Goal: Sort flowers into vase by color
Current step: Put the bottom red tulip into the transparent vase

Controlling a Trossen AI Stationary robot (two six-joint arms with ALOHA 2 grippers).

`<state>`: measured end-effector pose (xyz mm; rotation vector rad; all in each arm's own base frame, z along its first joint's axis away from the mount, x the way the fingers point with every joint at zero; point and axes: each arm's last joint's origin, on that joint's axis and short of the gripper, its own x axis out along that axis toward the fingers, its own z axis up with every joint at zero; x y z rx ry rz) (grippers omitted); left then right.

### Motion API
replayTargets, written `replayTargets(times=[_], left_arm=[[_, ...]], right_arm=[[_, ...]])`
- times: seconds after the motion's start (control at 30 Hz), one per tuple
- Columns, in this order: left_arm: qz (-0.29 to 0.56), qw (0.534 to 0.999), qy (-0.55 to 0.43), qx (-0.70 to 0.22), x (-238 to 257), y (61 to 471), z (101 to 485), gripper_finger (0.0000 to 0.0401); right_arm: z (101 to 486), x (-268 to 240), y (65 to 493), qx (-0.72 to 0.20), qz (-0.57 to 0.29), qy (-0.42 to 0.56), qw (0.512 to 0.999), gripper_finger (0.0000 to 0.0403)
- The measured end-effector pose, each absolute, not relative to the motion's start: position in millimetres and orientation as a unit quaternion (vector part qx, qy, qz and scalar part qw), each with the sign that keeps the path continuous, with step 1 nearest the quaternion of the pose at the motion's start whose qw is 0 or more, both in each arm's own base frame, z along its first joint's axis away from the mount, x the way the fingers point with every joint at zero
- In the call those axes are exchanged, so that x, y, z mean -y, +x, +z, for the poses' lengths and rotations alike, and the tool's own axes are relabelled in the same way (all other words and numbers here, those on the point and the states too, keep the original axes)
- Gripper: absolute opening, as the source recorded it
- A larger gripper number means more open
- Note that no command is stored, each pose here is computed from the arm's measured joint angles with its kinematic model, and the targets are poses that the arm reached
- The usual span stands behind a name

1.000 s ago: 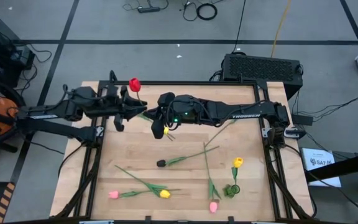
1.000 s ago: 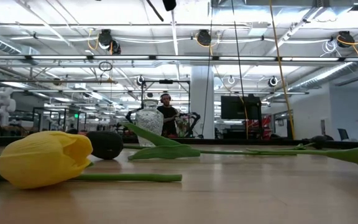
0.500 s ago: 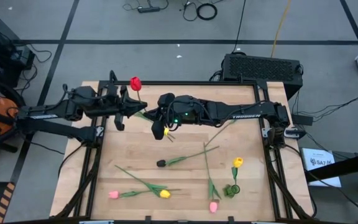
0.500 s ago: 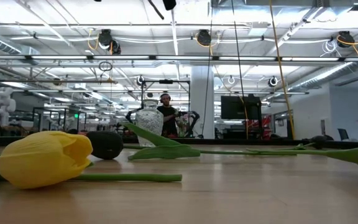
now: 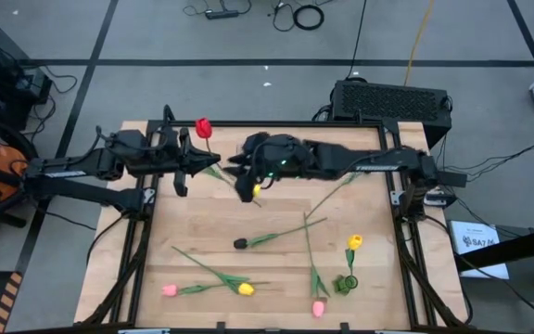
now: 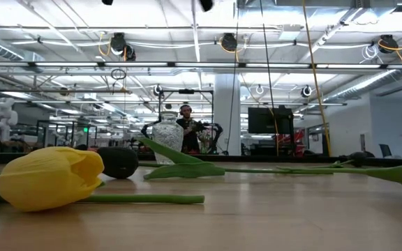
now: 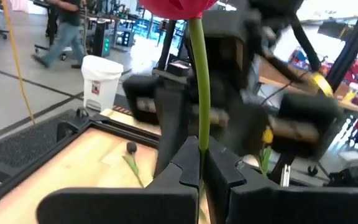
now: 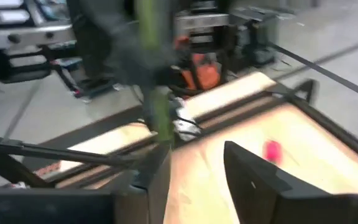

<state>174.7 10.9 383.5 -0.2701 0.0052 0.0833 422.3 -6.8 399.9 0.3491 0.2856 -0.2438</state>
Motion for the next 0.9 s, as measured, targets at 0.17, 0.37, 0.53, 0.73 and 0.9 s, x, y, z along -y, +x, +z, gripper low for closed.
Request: replayTargets(times=[0.17, 0.37, 0.53, 0.73, 0.9], left_arm=[[0.047, 0.993, -0.109, -0.014, -12, 174, 382, 0.0004], [0.069, 0.996, -0.053, -0.019, -18, 173, 381, 0.0004], [0.126, 0.991, -0.035, -0.02, -29, 175, 380, 0.0004], [0.174, 0.983, -0.033, -0.048, -48, 192, 373, 0.0004], [0.22, 0.974, -0.004, -0.061, -72, 206, 384, 0.0004]], right_arm=[[427, 17, 376, -0.182, -0.152, 0.189, 0.953, 0.0159], [443, 9, 309, -0.291, -0.169, 0.177, 0.925, 0.0154], [451, -7, 254, -0.353, -0.23, 0.153, 0.894, 0.0136], [466, -13, 197, -0.313, -0.205, 0.139, 0.917, 0.0128], [442, -6, 164, -0.269, -0.2, 0.125, 0.934, 0.0128]])
